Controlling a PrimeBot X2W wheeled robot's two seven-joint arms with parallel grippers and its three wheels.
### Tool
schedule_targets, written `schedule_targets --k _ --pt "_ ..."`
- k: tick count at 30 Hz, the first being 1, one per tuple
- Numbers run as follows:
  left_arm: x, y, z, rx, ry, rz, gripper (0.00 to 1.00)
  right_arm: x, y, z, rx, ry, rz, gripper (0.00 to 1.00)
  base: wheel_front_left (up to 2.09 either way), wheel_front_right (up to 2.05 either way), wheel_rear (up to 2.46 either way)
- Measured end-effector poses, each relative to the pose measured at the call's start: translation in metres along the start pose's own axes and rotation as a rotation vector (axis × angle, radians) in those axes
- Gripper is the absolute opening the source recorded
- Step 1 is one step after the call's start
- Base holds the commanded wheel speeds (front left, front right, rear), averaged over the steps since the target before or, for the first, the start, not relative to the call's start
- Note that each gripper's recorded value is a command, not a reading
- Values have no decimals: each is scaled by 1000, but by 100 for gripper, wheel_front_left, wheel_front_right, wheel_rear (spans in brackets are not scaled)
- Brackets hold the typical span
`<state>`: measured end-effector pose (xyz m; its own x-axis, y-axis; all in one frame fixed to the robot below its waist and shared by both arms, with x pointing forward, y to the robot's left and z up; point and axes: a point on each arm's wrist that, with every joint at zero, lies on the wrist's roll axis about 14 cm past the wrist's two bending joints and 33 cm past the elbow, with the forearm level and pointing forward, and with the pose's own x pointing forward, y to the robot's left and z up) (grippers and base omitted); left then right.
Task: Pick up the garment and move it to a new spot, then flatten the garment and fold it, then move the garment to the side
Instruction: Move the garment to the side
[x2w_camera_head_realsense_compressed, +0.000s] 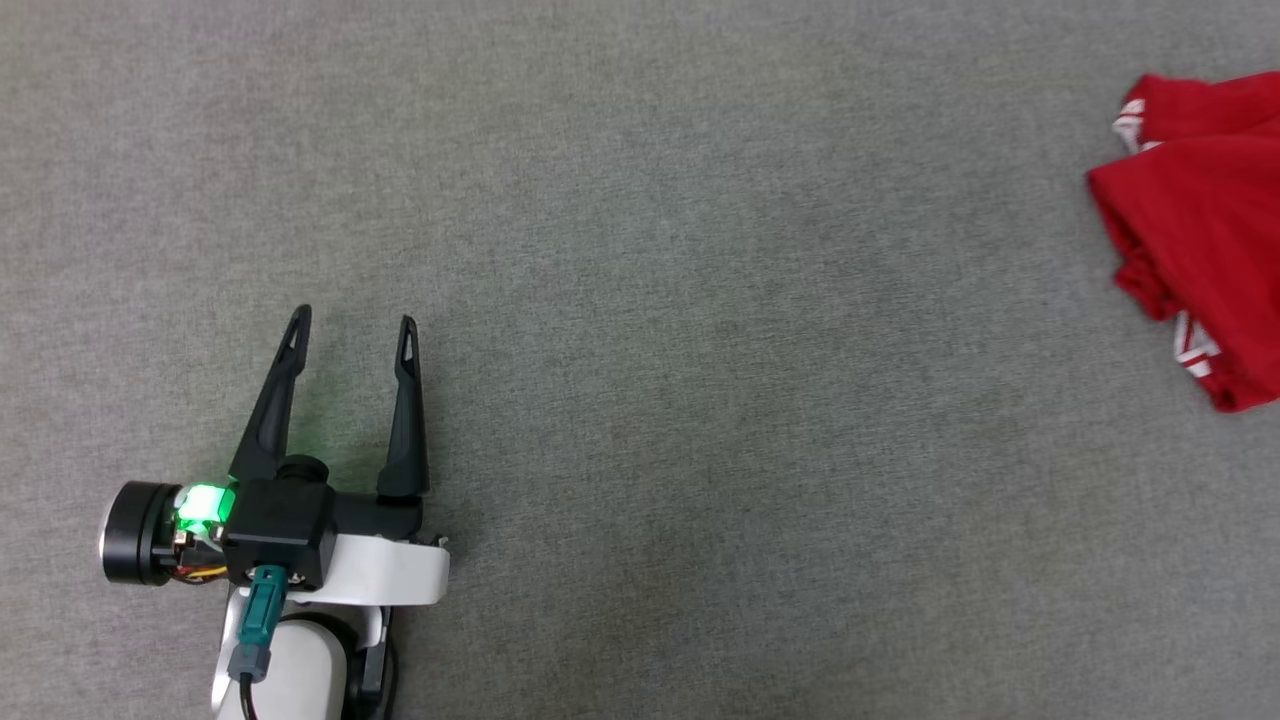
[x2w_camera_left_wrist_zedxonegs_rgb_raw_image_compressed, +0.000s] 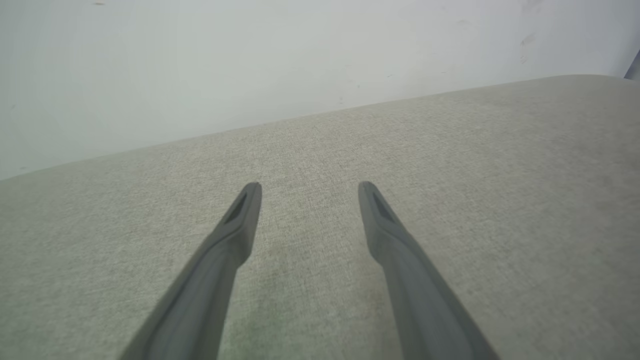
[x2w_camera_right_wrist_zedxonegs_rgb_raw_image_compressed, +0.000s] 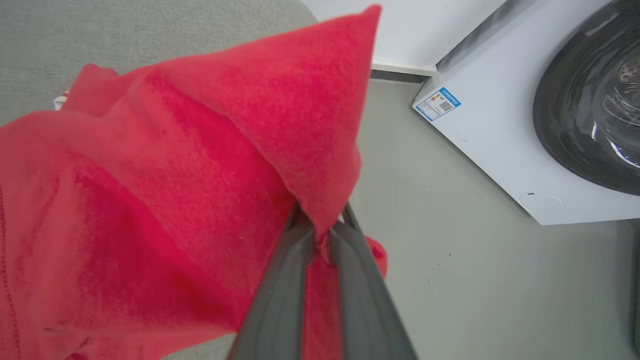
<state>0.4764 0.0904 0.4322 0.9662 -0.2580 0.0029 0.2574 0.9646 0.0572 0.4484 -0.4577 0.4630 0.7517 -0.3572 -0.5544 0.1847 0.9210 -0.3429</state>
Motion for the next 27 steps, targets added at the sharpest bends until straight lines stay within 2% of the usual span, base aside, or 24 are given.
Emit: schedule_targets --k 7,8,9,16,19,27 --pt "2 6 -1 7 -6 14 100 13 -13 -6 31 16 -62 0 0 0 0" --pt "2 7 1 9 -8 19 100 14 -9 -9 54 22 -55 38 0 0 0" --pt "1 7 2 6 -11 22 100 15 -5 -12 57 28 -49 100 0 0 0" --pt "-14 9 20 7 -27 48 100 -3 -15 8 38 -99 -82 100 0 0 0" --pt "-25 10 31 10 -37 60 100 -18 -17 29 31 -209 -83 100 0 0 0" --pt "-61 19 53 10 -54 120 100 -76 6 93 53 -583 -28 100 0 0 0"
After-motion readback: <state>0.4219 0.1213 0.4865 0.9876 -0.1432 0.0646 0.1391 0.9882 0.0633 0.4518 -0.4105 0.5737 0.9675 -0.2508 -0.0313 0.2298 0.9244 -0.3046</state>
